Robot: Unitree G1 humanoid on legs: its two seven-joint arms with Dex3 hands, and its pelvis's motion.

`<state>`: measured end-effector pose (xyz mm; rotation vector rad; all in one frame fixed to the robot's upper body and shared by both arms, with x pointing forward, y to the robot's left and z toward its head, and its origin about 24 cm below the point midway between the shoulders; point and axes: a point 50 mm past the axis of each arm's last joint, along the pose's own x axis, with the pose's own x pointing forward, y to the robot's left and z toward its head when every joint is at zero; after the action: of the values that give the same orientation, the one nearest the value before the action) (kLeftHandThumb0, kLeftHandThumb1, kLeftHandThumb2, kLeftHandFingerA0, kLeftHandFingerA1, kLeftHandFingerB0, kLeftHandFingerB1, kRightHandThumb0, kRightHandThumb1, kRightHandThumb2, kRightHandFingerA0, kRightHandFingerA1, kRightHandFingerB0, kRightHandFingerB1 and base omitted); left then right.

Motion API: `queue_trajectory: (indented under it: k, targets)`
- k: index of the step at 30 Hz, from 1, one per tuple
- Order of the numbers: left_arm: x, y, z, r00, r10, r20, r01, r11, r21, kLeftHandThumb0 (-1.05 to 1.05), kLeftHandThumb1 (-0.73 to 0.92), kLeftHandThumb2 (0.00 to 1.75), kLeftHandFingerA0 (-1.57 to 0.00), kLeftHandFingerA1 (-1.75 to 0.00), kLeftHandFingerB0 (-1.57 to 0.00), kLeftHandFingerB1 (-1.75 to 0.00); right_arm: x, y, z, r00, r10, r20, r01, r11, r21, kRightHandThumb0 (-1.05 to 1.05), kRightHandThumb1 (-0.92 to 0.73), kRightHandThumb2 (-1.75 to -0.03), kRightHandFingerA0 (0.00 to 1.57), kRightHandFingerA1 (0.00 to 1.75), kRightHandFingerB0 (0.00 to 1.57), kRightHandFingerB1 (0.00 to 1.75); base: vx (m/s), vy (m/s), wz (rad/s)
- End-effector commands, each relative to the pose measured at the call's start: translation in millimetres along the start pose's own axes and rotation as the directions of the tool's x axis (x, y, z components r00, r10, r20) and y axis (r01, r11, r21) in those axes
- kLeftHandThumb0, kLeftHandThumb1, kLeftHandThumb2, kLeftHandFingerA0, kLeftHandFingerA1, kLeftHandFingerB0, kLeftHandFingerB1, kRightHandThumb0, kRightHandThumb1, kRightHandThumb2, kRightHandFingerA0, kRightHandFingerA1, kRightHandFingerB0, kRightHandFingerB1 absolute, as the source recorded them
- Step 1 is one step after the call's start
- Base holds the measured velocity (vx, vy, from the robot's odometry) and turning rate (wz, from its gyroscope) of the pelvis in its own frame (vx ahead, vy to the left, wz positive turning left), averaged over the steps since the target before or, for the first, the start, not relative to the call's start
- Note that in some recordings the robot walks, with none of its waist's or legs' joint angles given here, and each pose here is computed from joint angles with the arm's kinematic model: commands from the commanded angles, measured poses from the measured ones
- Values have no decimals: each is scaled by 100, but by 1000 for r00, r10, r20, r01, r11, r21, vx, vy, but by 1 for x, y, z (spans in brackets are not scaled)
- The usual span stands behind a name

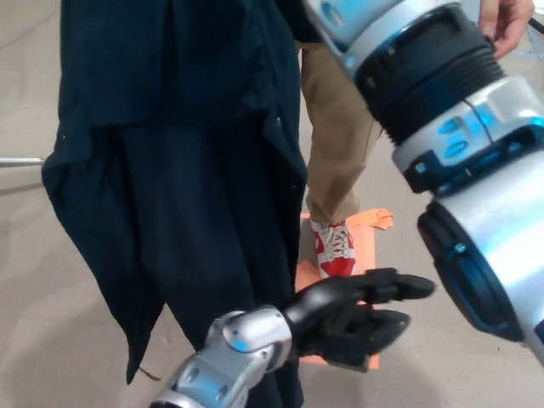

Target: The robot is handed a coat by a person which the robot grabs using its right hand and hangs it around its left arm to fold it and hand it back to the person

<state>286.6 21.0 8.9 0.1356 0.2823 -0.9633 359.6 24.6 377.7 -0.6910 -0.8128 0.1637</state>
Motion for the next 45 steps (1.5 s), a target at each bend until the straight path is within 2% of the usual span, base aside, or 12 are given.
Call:
queue_trajectory:
  k: [1, 3, 9, 10, 12, 14, 15, 16, 17, 18, 23, 45]
  targets:
    - [-15, 61, -32, 884, 445, -142, -467, 856, -224, -73, 65, 100, -4, -36, -5, -37, -31, -109, 83, 948, 99, 302, -118, 992, 47, -41, -85, -68, 126, 67, 116, 77, 0, 0, 0]
    - [-14, 64, -29, 880, 454, -139, -474, 853, -219, -80, 67, 99, -8, -33, -8, -36, -32, -109, 87, 945, 105, 309, -128, 990, 54, -41, -87, -65, 125, 70, 117, 77, 0, 0, 0]
    - [-11, 75, -13, 871, 478, -117, -492, 846, -207, -80, 69, 99, -8, -32, -8, -34, -39, -104, 98, 941, 128, 313, -162, 983, 84, -42, -87, -68, 126, 63, 116, 77, 0, 0, 0]
    - [-11, 76, -11, 870, 479, -114, -492, 846, -205, -81, 69, 99, -8, -31, -8, -33, -40, -101, 100, 939, 127, 318, -163, 983, 89, -42, -88, -66, 125, 73, 117, 77, 0, 0, 0]
    - [-10, 78, -8, 870, 482, -107, -494, 846, -201, -79, 70, 99, -7, -30, -7, -32, -43, -93, 102, 931, 127, 341, -175, 978, 115, -41, -86, -68, 128, 76, 121, 77, 0, 0, 0]
    - [-7, 81, 3, 871, 485, -76, -490, 850, -194, -77, 69, 98, -7, -31, -7, -34, -48, -78, 106, 923, 153, 353, -208, 970, 122, -38, -88, -66, 127, 64, 116, 78, 0, 0, 0]
    - [-6, 82, 7, 871, 486, -67, -490, 850, -195, -77, 69, 98, -7, -31, -7, -34, -49, -74, 106, 919, 168, 356, -230, 963, 140, -38, -88, -66, 127, 64, 116, 78, 0, 0, 0]
    - [-2, 84, 21, 879, 477, -28, -472, 858, -203, -66, 70, 101, -1, -30, -2, -34, -52, -65, 108, 898, 183, 399, -265, 951, 159, -35, -89, -66, 126, 67, 112, 78, 0, 0, 0]
    - [0, 85, 28, 876, 483, -9, -477, 861, -177, -69, 70, 103, -2, -32, -5, -35, -53, -60, 109, 898, 196, 394, -281, 945, 170, -37, -89, -66, 126, 73, 112, 82, 0, 0, 0]
    - [2, 86, 34, 869, 496, 8, -490, 861, -140, -36, 51, 109, 0, -48, 0, -45, -55, -56, 110, 896, 204, 395, -290, 941, 172, -37, -89, -66, 126, 76, 112, 83, 0, 0, 0]
    - [7, 89, 60, 862, 499, 87, -500, 866, -5, -33, 57, 114, -1, -49, -1, -45, -59, -28, 115, 860, 257, 441, -392, 886, 249, -37, -87, -66, 121, 74, 111, 78, 0, 0, 0]
    - [6, 96, 69, 843, 526, 115, -529, 849, -2, -33, 57, 114, -1, -49, -1, -45, -61, -31, 120, 852, 280, 443, -415, 876, 245, -37, -87, -66, 121, 74, 111, 78, 0, 0, 0]
